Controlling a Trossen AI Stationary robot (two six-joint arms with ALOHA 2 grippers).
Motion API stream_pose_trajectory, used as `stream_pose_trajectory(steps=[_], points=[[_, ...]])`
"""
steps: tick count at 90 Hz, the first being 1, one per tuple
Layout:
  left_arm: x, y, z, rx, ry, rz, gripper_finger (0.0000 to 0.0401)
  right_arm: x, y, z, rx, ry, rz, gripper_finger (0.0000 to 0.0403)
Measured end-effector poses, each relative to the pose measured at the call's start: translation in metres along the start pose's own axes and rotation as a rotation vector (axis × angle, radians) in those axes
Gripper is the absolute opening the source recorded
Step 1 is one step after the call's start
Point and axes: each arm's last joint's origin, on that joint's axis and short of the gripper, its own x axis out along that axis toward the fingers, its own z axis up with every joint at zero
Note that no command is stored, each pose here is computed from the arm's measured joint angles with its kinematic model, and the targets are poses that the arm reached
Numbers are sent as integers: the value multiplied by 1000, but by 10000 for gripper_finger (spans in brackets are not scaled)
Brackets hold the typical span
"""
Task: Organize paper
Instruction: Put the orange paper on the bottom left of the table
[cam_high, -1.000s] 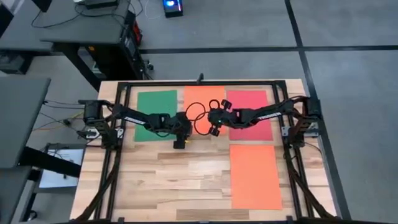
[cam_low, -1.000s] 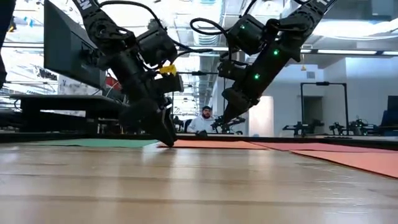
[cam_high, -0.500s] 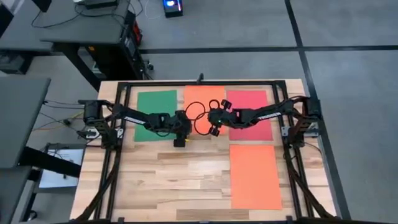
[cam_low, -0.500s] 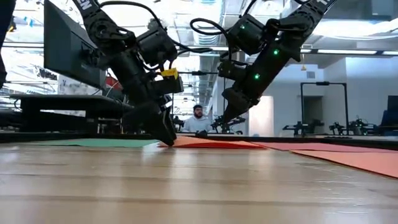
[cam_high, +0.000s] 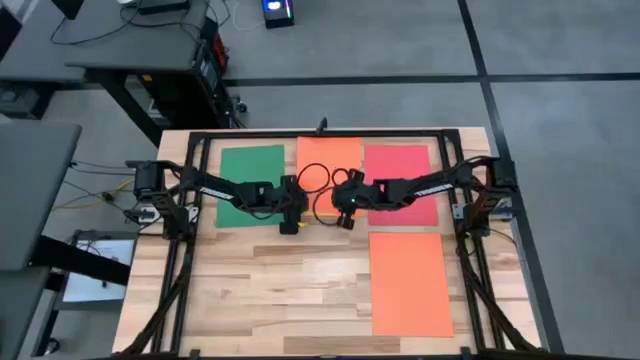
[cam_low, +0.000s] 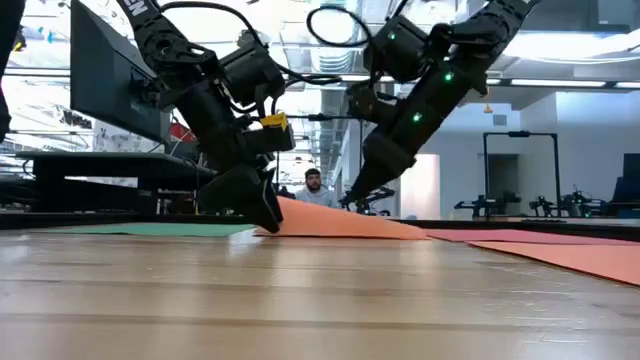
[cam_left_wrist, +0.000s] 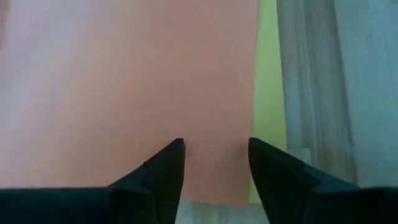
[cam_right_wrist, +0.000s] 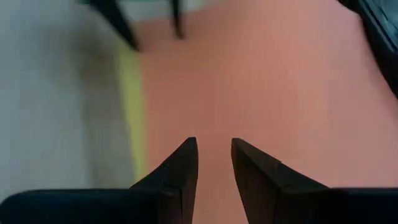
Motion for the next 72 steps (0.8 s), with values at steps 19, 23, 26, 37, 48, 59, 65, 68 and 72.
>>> stream_pose_trajectory(steps=[19, 23, 26, 37, 48, 59, 65, 68, 72], points=[[0, 1, 4, -1, -37, 13, 160, -4, 13, 1, -53, -9, 25, 90], [0, 1, 4, -2, -39, 14, 160, -4, 14, 1, -57, -7, 28, 90], [0, 1, 4, -2, -41, 15, 160, -4, 15, 1, -61, -5, 31, 90], [0, 2, 5, 6, -52, 19, 160, -3, 20, -3, -79, 21, 41, 90], [0, 4, 5, -1, -56, 25, 160, -5, 24, -6, -100, 46, 52, 103], [1, 6, 4, -8, -52, 30, 160, -5, 26, -6, -123, 53, 57, 140], [1, 7, 4, -12, -51, 30, 160, -6, 28, -6, -160, 49, 60, 169], [1, 7, 4, -12, -51, 30, 160, -7, 30, -6, -176, 48, 60, 183], [1, 7, 4, -12, -50, 30, 160, -7, 32, -6, -184, 43, 56, 202]])
